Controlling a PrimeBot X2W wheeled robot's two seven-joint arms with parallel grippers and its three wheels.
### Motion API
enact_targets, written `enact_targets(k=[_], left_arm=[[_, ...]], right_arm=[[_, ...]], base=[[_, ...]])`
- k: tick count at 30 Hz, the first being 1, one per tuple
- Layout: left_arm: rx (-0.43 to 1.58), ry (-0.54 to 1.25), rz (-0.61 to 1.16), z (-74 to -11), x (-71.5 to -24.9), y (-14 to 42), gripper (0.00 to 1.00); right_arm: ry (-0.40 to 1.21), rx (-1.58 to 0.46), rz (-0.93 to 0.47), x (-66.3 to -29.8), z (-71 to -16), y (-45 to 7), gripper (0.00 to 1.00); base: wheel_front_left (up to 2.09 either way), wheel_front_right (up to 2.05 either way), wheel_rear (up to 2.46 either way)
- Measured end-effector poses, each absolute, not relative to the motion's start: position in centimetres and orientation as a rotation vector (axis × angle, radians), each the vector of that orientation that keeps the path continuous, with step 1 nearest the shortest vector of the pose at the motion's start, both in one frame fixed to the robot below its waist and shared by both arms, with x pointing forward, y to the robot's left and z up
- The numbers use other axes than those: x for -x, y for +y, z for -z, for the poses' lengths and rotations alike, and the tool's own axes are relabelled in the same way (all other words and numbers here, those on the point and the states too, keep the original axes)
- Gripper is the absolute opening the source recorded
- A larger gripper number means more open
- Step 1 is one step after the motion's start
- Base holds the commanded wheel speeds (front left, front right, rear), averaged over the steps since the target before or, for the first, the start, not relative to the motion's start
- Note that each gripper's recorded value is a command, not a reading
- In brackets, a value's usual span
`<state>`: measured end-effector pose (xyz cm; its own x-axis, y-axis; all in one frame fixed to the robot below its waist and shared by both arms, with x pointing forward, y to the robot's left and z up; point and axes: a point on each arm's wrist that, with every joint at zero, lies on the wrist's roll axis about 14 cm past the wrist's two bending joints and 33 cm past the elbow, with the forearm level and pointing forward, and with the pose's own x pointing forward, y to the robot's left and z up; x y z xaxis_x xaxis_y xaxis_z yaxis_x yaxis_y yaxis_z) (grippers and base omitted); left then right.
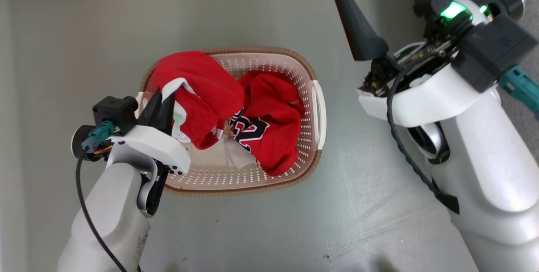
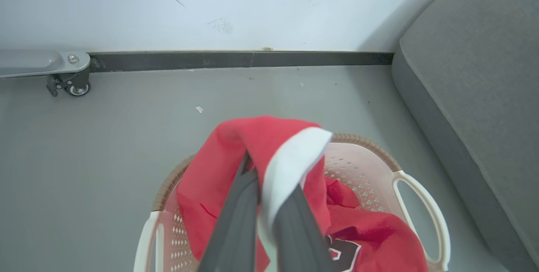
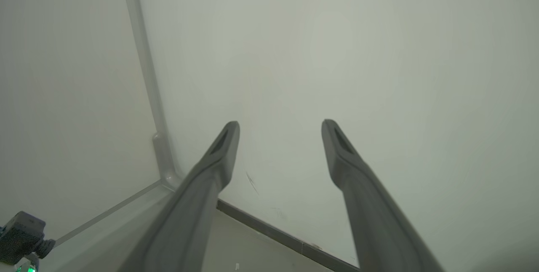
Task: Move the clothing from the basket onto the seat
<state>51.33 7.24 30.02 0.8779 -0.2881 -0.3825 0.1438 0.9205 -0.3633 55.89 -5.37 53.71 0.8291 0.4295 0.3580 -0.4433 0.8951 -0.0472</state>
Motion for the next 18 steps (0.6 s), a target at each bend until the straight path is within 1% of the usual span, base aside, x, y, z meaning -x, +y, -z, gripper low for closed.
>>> enact_targets(k=[9, 18], left_arm=[[0.365, 0.359, 0.194, -33.5, -51.6, 8.6, 0.00], [0.416, 0.224, 0.156, -38.5, -52.3, 10.1, 0.00]], right_arm=[[-0.332, -0.036, -0.432, -54.7, -53.5, -6.1, 1.00], [-0.304, -0.030, -0.404, -53.1, -53.8, -6.9, 1.00]], base=[[0.00, 0.00, 0.00], [0.00, 0.00, 0.00]])
